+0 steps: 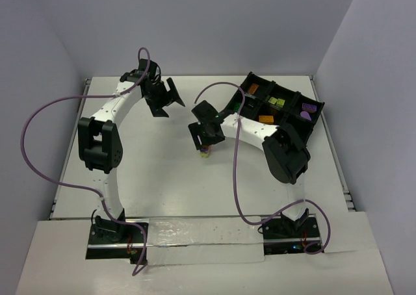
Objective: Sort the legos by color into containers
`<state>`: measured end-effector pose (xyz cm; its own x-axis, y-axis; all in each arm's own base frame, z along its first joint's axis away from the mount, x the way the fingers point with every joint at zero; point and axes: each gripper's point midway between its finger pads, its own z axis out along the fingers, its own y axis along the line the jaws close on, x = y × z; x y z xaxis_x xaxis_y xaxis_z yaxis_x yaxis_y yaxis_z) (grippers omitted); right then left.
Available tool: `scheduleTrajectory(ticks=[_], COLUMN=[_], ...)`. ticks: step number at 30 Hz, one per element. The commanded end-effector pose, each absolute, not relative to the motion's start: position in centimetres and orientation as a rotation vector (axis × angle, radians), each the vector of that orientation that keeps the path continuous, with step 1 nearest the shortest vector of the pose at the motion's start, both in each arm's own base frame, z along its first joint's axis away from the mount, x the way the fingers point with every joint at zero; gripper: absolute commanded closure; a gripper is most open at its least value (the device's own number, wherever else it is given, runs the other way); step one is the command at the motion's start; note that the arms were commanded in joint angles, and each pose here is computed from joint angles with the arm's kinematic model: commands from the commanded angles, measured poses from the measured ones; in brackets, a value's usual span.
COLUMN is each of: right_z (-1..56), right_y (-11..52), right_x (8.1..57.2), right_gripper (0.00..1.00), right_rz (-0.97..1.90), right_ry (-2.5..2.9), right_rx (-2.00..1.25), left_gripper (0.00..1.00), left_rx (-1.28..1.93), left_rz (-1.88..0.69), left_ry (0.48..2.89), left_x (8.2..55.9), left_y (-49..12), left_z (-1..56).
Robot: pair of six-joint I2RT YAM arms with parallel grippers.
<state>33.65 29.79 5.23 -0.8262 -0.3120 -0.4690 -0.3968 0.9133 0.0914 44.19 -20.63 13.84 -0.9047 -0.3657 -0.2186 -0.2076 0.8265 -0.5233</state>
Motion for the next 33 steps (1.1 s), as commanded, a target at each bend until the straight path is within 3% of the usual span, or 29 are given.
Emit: scheduleTrajectory(ticks=[1, 7, 14, 18, 21, 24, 28, 33], right_z=[5.6, 5.7, 6.1, 6.2, 6.8, 8.1, 11.4, 15.0], right_y=[28.6, 26.9, 28.1, 28.7, 29.3, 29.9, 30.5, 29.6], right_x=[33.3, 33.5, 34.3, 34.8, 35.0, 34.9, 34.6, 34.6], right_gripper=[0.22, 0.21, 0.32, 0.49, 0.79, 0.94, 1.00, 1.00], right_rz=[0.183, 0.081, 0.125, 0.145, 0.176, 0.234, 0.345, 0.597], right_ry=[2.652, 2.637, 2.616, 2.601, 2.584, 2.563, 2.515, 2.497], right_rx=[-0.440, -0.372, -0.411, -0.438, -0.463, -0.503, -0.538, -0.388], left_gripper=[0.09, 0.09, 0.09, 0.09, 0.09, 0.09, 0.09, 0.11], left_rx=[-0.406, -0.407, -0.401, -0.401, -0.402, -0.401, -0.404, -0.376], left_rz=[-0.752, -0.758, -0.761, -0.762, -0.755, -0.750, -0.766, -0.911], left_ry=[2.656, 2.658, 2.655, 2.656, 2.652, 2.650, 2.644, 2.589], left_x=[44.4, 44.4, 44.6, 44.5, 44.5, 44.6, 44.7, 44.9], left_y=[-20.6, -20.7, -20.7, -20.7, -20.6, -20.6, -20.4, -21.1], left_z=[15.4, 15.3, 15.3, 15.3, 15.4, 15.5, 15.9, 17.7])
